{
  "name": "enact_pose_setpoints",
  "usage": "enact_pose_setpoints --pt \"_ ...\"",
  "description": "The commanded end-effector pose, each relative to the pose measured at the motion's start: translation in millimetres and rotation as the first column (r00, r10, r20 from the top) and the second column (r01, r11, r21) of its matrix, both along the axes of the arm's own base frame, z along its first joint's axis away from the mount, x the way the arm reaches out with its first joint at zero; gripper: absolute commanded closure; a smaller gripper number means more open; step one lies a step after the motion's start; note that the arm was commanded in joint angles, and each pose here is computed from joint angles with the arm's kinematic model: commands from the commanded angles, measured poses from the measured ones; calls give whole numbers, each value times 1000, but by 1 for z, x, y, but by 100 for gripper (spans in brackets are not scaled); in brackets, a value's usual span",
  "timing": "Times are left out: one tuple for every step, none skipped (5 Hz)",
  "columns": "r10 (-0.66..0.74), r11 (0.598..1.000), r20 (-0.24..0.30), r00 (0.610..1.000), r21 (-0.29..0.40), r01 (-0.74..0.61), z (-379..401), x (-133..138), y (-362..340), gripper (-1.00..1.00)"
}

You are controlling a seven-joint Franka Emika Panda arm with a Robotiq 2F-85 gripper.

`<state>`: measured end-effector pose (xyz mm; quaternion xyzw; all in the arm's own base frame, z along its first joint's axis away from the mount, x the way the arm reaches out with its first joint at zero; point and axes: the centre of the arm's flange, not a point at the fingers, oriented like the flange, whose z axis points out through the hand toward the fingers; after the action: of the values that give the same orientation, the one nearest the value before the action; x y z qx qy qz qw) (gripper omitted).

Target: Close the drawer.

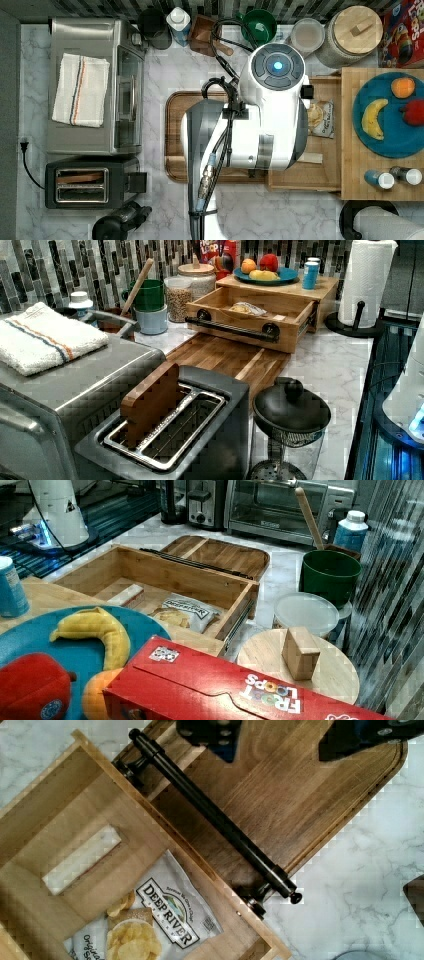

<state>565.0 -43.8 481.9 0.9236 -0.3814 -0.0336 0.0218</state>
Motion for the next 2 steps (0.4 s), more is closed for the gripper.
enact_pose_setpoints --pt "2 1000 -4 1000 1 -2 -3 0 -5 100" --pt "19 999 -57 998 28 -17 -2 1 -1 -100"
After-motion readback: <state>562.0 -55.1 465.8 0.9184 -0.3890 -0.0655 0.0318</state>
